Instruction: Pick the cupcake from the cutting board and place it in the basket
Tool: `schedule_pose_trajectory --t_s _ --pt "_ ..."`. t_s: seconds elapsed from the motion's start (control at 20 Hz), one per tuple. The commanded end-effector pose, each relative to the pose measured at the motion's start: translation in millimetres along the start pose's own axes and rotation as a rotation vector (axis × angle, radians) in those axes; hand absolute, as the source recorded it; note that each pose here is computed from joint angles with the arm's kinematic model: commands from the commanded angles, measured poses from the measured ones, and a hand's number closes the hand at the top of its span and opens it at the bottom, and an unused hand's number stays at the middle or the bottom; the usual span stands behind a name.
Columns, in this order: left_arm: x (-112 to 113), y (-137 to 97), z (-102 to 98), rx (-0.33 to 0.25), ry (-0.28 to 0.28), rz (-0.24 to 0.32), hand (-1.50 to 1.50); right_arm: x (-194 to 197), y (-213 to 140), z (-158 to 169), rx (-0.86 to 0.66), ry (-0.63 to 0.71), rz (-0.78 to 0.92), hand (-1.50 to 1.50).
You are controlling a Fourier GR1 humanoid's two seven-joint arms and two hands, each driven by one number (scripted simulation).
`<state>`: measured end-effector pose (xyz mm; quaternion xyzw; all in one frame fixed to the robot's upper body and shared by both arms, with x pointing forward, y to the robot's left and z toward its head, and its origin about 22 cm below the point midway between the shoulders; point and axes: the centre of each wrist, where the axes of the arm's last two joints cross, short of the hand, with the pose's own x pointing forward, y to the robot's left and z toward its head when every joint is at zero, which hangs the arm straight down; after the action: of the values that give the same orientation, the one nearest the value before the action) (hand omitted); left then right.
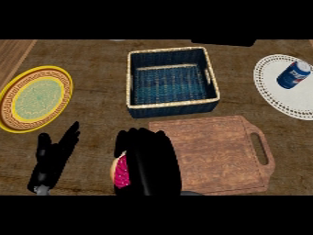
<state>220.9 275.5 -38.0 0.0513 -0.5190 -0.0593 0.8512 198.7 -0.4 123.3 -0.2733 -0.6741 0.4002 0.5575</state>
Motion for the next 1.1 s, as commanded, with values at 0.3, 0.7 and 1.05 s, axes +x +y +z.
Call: schedule_pose_trajectory --t_s 0.3,0.7,1.05 --pt "-12 6 -2 0.038 0.093 0.010 0.00 59 -71 -19 -0.327 0.030 -0.268 1.50" --pt "-12 9 1 0.041 0.082 0.020 0.00 104 -127 -57 -0.424 0.116 -0.298 1.50" --pt "-16 8 6 0.054 0.076 0.027 0.00 132 -158 -96 -0.460 0.193 -0.284 1.50"
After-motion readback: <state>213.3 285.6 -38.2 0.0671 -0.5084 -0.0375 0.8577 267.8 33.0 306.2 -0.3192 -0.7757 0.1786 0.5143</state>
